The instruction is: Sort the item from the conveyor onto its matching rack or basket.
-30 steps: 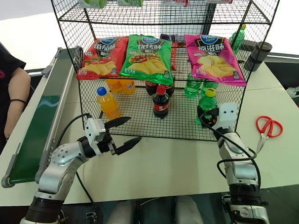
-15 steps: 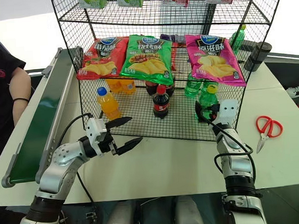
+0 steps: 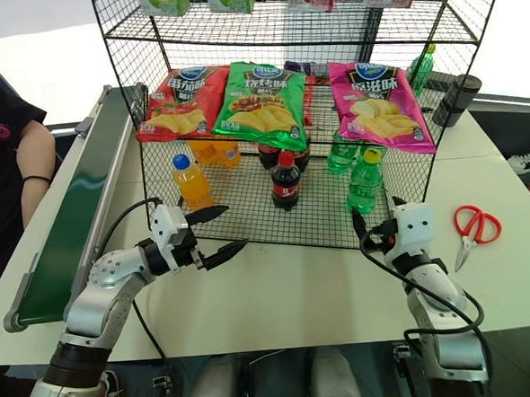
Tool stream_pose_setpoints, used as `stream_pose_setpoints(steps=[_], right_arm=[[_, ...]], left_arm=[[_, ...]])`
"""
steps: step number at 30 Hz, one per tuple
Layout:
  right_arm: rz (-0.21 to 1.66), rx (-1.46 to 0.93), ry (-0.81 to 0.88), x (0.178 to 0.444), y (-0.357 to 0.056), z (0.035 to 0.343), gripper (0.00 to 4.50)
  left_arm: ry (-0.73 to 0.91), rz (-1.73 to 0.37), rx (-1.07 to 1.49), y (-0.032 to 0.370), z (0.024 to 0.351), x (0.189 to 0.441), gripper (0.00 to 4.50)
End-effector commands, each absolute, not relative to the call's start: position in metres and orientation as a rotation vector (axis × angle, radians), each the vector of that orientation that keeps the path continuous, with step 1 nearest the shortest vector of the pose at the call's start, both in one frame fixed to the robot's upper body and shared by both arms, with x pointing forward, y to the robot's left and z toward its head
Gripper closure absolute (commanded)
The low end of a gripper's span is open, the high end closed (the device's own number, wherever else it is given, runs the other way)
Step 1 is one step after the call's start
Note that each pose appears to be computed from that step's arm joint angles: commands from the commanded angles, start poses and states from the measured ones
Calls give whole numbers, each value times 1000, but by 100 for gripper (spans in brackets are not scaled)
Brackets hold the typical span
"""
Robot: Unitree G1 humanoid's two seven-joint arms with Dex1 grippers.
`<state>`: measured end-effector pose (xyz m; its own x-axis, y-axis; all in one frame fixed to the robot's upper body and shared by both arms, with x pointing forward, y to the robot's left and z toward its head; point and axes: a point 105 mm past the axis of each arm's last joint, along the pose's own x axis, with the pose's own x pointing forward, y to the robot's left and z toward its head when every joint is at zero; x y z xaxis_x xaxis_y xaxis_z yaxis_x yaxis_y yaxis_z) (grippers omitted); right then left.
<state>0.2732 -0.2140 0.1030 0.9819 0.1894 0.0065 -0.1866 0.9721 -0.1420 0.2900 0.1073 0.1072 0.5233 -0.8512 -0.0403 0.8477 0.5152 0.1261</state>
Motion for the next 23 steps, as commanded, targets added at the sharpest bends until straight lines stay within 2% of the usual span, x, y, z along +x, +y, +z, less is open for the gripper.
stream_pose_setpoints(steps=[1, 11, 23], right_arm=[[278, -162, -70, 256, -204, 127, 1], [379, -183, 33, 216, -221, 125, 1], [387, -210, 51, 217, -228, 123, 1]], left_arm=[[-27, -954, 182, 128, 112, 296, 0], [61, -861, 234, 168, 97, 294, 0], [100, -852, 230, 175, 87, 282, 0]])
